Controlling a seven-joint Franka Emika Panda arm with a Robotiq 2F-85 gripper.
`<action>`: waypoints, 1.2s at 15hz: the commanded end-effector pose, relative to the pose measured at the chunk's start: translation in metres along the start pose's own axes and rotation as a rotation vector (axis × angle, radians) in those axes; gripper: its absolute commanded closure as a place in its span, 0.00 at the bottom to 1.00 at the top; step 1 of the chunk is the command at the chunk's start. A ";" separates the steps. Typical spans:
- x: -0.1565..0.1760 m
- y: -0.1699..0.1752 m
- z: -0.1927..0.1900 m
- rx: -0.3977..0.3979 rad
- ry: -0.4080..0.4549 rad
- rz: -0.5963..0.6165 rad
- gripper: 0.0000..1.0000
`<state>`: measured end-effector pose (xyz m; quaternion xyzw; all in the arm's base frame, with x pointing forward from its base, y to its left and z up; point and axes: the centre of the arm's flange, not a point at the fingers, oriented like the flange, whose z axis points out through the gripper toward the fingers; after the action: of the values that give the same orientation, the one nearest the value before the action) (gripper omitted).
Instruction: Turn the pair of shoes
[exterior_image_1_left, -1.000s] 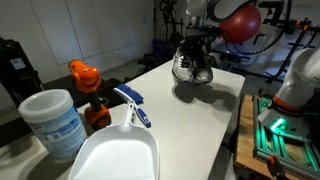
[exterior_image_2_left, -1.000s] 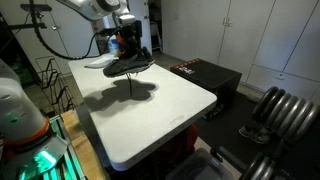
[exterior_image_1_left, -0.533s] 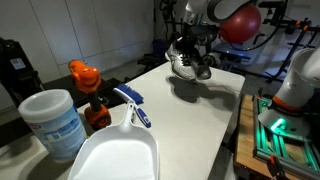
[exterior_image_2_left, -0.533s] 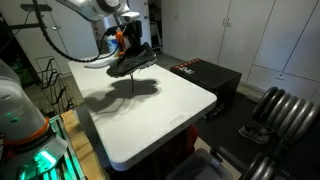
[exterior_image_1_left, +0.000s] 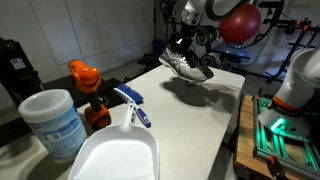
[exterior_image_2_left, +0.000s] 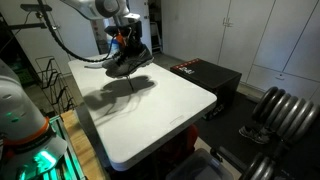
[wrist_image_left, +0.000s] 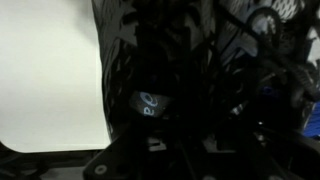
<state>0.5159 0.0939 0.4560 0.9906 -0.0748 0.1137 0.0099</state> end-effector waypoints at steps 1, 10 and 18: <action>-0.004 -0.002 0.003 0.058 -0.020 -0.107 0.95; -0.006 -0.004 0.020 0.021 -0.049 -0.134 0.81; -0.001 -0.007 0.087 0.061 -0.136 -0.100 0.95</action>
<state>0.5236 0.0990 0.3872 0.9986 -0.0189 0.0485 -0.0088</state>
